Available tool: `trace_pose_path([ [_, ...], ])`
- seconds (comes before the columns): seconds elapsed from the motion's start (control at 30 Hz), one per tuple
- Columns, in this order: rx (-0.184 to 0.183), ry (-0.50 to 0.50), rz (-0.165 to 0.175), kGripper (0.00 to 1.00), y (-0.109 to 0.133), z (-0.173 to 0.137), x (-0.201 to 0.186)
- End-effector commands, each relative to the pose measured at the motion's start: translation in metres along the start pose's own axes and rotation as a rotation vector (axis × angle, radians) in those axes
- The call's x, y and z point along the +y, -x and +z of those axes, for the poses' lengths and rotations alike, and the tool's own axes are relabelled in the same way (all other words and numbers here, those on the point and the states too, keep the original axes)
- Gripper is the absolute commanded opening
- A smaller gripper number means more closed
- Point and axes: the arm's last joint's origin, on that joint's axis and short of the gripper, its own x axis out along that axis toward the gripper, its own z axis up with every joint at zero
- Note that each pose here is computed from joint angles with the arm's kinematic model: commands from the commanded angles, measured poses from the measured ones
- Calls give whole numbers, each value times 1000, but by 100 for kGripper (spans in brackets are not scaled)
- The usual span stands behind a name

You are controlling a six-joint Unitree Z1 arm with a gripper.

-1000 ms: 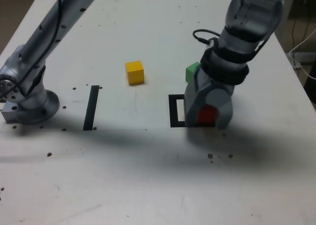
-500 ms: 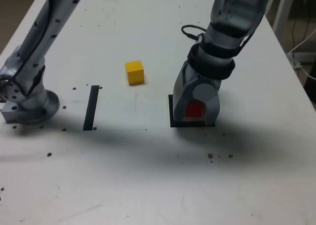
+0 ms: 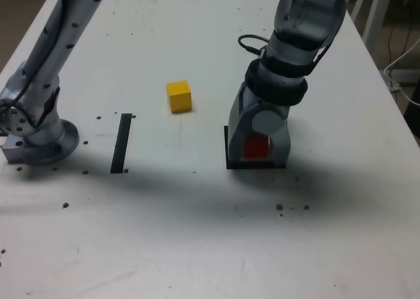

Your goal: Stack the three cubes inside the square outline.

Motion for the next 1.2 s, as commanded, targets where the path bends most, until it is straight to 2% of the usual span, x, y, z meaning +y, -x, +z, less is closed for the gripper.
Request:
trace_pose_path([
  [0.0, -4, 1, -4, 94, 2, -3, 1],
  [0.27, -7, 8, 2, 99, 8, -17, 4],
  [0.67, -46, 81, 54, 99, 33, -87, 30],
  [0.93, -26, 154, 61, 99, 31, -129, 53],
  [1.17, 7, 203, 44, 99, 21, -152, 73],
])
